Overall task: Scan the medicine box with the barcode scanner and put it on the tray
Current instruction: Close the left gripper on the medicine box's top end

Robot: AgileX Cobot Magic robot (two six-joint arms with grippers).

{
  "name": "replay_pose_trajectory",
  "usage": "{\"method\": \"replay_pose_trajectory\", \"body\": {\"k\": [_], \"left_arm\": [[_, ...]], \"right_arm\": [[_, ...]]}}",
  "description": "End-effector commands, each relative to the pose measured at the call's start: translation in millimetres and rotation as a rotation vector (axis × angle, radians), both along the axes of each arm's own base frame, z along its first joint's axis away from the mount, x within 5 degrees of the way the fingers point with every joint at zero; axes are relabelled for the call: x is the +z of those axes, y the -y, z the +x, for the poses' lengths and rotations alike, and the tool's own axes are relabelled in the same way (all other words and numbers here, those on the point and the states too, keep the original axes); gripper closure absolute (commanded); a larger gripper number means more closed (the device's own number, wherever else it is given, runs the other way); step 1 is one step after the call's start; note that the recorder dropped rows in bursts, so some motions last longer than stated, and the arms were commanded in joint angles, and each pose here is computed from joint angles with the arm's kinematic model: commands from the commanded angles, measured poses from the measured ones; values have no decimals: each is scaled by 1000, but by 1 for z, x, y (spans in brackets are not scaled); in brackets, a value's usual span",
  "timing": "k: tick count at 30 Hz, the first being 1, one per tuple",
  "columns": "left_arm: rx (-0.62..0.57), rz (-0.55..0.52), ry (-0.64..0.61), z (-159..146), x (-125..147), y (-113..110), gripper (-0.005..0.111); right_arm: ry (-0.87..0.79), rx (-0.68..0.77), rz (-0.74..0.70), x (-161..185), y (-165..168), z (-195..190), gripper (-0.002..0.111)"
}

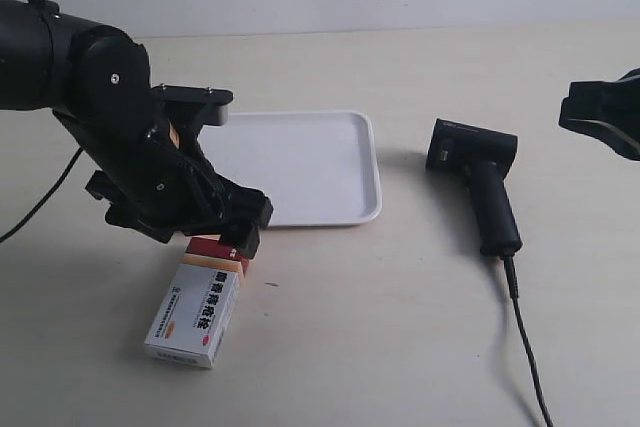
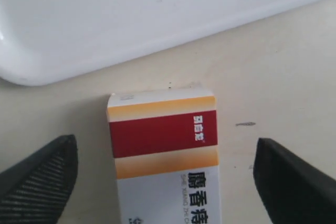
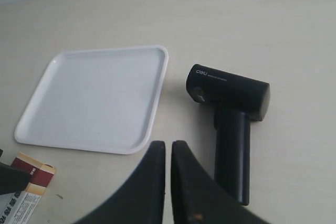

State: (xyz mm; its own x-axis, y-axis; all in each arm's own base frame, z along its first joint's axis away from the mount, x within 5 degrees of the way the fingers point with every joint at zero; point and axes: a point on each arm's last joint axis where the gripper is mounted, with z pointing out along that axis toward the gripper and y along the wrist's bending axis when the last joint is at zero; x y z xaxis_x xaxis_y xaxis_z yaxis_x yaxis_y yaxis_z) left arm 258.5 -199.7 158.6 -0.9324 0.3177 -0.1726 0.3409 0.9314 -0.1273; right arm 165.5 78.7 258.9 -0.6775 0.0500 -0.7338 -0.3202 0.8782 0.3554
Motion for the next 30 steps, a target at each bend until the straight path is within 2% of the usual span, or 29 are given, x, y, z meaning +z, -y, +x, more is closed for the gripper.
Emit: {"method": "replay_pose_trajectory", "body": {"k": [1,16,30], "left_arm": [[-5,11,-18,1,-8,2,20],[-17,10,-82,2,-34,8,20],[-44,27,-70,4,-37,7,21]], "right_arm": [[13,6,-12,2,0,1,101],[15,5,-12,2,0,2,101],[17,5,-11,2,0,1,101]]}}
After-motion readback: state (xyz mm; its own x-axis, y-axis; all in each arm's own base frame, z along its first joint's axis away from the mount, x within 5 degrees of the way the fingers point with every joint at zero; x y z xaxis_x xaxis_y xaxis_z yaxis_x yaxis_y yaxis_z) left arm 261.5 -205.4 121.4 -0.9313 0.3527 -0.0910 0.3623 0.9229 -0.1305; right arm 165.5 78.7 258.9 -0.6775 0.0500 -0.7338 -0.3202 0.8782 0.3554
